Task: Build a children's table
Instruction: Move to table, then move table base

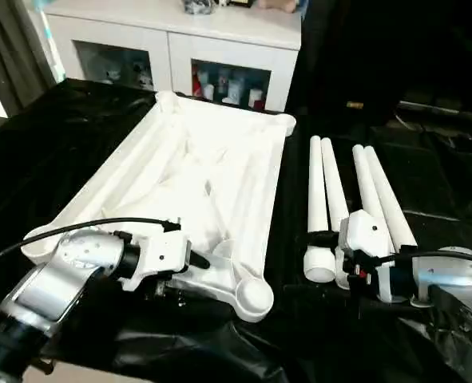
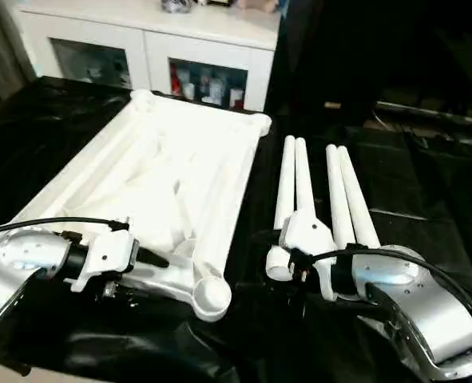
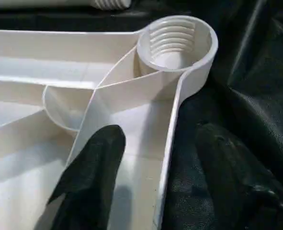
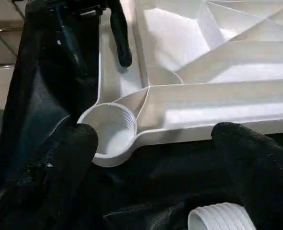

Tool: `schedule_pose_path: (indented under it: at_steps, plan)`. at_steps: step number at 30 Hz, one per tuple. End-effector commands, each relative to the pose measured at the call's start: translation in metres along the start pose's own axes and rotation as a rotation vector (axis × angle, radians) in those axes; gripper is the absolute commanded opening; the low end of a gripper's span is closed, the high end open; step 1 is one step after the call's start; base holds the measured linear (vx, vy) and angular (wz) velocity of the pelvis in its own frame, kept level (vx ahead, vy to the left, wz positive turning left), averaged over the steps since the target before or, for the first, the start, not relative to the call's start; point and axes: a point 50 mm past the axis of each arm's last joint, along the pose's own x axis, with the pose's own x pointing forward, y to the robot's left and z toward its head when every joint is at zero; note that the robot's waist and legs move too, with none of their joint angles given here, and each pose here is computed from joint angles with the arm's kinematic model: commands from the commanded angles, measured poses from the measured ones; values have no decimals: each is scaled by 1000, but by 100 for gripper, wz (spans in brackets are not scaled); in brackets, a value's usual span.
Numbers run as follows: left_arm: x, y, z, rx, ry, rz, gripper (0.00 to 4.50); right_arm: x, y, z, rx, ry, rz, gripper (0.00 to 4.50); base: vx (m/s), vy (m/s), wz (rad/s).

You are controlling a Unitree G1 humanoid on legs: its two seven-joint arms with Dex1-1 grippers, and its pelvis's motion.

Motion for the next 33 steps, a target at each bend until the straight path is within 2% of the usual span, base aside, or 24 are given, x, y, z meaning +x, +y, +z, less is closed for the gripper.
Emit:
schedule_pose_path:
  at_steps: [1,9,13,17,19,22,25,33]
  plan:
    - [3,1,2,23,9,-38,239,-2,4,2,-17,19,13,450,0,0,0]
    - [9,3,2,18,14,-67,179,1,9,-1,-16,34,21,450,0,0,0]
    - [10,5,-2,19,49,-73,137,2,9,-1,-18,37,17,450,0,0,0]
    - [12,7,-6,30,85,-61,125,3,10,0,-16,37,24,450,0,0,0]
    - [13,8,-7,39,100,-54,93,3,10,0,-16,37,25,450,0,0,0]
    - [14,8,-8,35,103,-51,80,3,11,0,-14,36,29,450,0,0,0]
    - [15,9,-8,19,91,-42,50,3,12,0,-5,35,38,450,0,0,0]
    - [9,9,-13,-38,76,29,4,3,14,-2,1,35,37,450,0,0,0]
